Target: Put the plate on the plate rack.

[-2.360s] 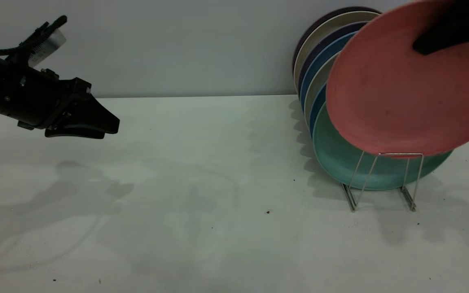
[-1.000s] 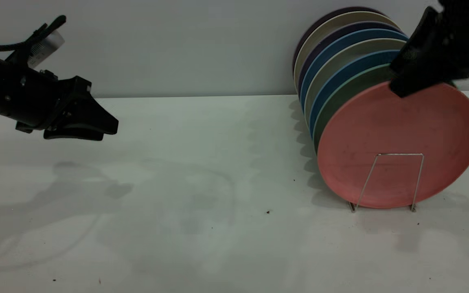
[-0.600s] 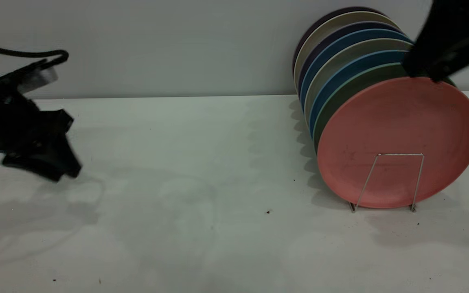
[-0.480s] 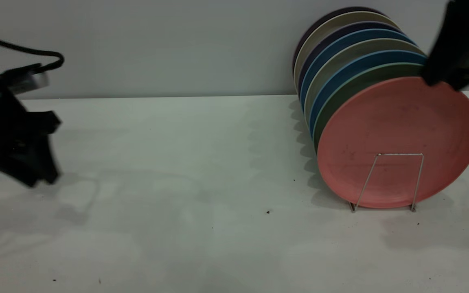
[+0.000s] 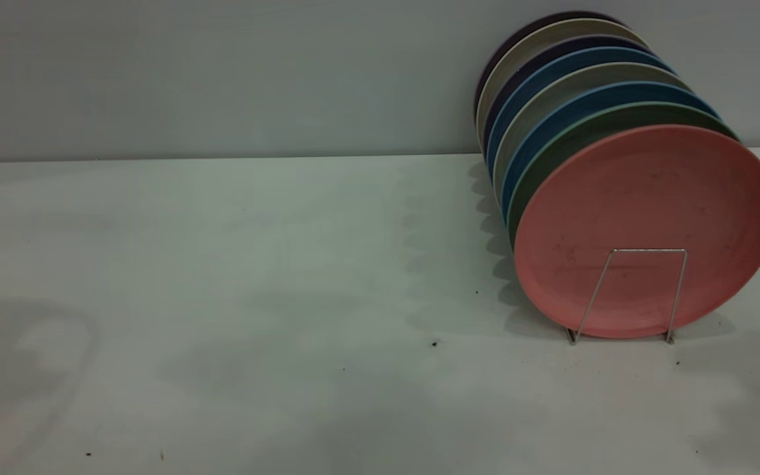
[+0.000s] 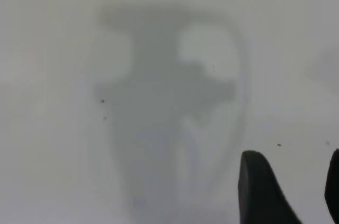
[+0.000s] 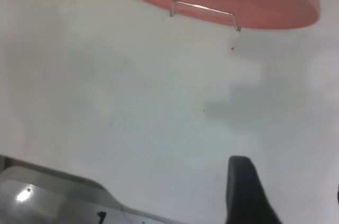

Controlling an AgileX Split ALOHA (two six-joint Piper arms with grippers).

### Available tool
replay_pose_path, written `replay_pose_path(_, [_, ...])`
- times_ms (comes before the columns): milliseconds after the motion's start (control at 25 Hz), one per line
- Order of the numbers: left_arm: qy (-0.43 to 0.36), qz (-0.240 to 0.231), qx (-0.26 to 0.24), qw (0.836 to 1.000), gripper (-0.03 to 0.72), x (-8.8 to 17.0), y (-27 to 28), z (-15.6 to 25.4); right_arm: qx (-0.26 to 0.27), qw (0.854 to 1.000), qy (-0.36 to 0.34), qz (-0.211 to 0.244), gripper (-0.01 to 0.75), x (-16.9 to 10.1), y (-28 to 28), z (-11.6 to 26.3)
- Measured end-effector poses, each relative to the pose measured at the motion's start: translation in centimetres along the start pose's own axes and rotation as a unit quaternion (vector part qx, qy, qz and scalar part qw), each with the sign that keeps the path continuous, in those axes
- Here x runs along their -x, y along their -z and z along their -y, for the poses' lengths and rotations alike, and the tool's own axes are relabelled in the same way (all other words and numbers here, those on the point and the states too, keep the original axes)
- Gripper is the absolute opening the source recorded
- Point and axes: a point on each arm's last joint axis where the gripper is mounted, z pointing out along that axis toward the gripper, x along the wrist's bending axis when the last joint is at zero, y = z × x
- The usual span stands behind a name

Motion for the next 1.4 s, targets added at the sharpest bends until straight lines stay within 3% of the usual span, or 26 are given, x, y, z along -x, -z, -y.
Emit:
replay_pose_path(360, [0.005, 0.000, 0.097, 0.995, 0.358, 1.4, 7.5, 10.0, 0.088, 0.996, 0.027, 0.010, 0.430, -3.0, 7.5, 9.1])
replay_pose_path(800, [0.012, 0.005, 0.185, 0.983, 0.358, 2.9, 8.7, 21.7, 0.170, 0.984, 0.047, 0.031, 0.430, -4.7, 8.8, 19.3])
replay_pose_path(1080, [0.011, 0.004, 0.211, 0.977, 0.411, 3.3, 8.2, 26.1, 0.178, 0.981, 0.064, 0.046, 0.430, -4.6, 6.2, 23.0])
replay_pose_path(1400, [0.006, -0.026, 0.217, 0.976, 0.428, 2.9, 6.6, 27.9, 0.206, 0.973, 0.076, 0.071, 0.430, -4.0, 4.3, 24.1])
